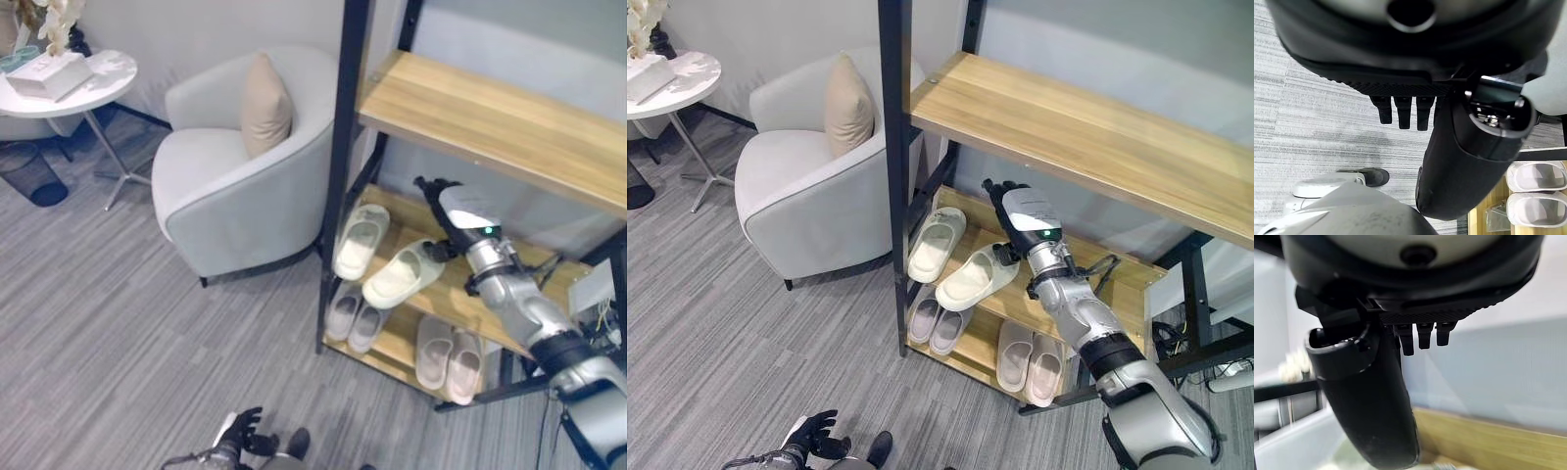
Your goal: Arrange the slippers neatly on the shoe rack.
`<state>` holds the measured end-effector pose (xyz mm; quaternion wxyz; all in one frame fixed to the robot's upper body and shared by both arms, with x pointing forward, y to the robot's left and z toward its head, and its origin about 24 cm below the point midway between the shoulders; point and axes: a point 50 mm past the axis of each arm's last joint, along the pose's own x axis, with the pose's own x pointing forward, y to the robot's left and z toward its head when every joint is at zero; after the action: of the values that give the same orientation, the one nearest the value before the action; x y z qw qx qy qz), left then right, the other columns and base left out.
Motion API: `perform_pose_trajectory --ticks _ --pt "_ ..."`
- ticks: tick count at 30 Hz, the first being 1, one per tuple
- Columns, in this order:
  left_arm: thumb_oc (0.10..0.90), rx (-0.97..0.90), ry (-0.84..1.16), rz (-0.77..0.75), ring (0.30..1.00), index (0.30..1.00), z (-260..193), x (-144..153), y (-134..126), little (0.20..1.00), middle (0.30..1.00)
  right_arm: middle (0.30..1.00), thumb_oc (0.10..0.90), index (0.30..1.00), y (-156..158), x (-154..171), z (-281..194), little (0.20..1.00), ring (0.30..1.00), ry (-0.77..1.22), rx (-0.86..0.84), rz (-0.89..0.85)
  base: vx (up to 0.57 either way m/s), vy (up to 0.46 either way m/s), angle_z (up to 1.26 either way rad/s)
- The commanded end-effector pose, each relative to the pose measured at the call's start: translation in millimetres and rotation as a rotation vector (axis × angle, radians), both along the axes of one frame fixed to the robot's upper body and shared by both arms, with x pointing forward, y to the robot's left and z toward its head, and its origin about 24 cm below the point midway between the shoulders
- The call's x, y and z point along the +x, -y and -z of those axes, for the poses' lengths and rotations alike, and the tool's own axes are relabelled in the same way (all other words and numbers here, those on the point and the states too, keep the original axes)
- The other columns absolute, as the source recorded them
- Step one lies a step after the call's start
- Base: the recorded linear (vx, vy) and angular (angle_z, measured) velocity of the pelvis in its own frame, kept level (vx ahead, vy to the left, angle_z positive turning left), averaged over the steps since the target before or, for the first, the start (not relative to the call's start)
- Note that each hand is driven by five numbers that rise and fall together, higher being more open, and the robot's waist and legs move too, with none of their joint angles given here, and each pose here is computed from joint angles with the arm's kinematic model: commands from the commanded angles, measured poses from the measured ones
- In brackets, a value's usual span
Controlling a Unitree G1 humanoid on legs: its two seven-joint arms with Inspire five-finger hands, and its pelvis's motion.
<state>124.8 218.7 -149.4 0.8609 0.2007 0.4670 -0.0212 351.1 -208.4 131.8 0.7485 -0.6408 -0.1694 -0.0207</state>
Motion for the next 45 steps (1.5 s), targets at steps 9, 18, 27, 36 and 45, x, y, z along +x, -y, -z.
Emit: perform_pose_trajectory --ticks 9,18,27,36,45 --pt "0.8 -0.052 -0.183 0.059 0.9 0.9 20.9 -46.9 38.0 0.9 0.9 0.9 0.8 0.9 -21.6 -34.7 -23.4 0.9 0.9 0.189 0.648 -0.145 0.0 0.0 -0.05" --pt "0.8 -0.046 -0.168 0.035 0.9 0.9 20.2 -43.0 38.9 0.9 0.9 0.9 0.8 0.9 -44.3 -62.7 13.3 0.9 0.9 0.039 0.927 -0.205 0.01 0.0 -0.1" --pt "0.8 -0.036 -0.154 0.031 0.9 0.9 20.3 -43.1 45.2 0.9 0.9 0.9 0.8 0.9 -48.0 -75.0 32.1 0.9 0.9 0.015 0.991 -0.152 0.0 0.0 -0.01" --pt "0.8 -0.032 -0.142 0.04 0.9 0.9 20.1 -42.2 49.8 0.9 0.9 0.9 0.8 0.9 -41.4 -75.0 46.0 0.9 0.9 0.014 1.005 -0.063 0.0 0.0 0.0" --pt "0.8 -0.025 -0.135 0.038 0.9 0.9 20.0 -40.0 53.3 0.9 0.9 0.9 0.8 0.9 -46.1 -79.4 54.5 0.9 0.9 -0.013 1.033 -0.052 0.0 0.0 0.0"
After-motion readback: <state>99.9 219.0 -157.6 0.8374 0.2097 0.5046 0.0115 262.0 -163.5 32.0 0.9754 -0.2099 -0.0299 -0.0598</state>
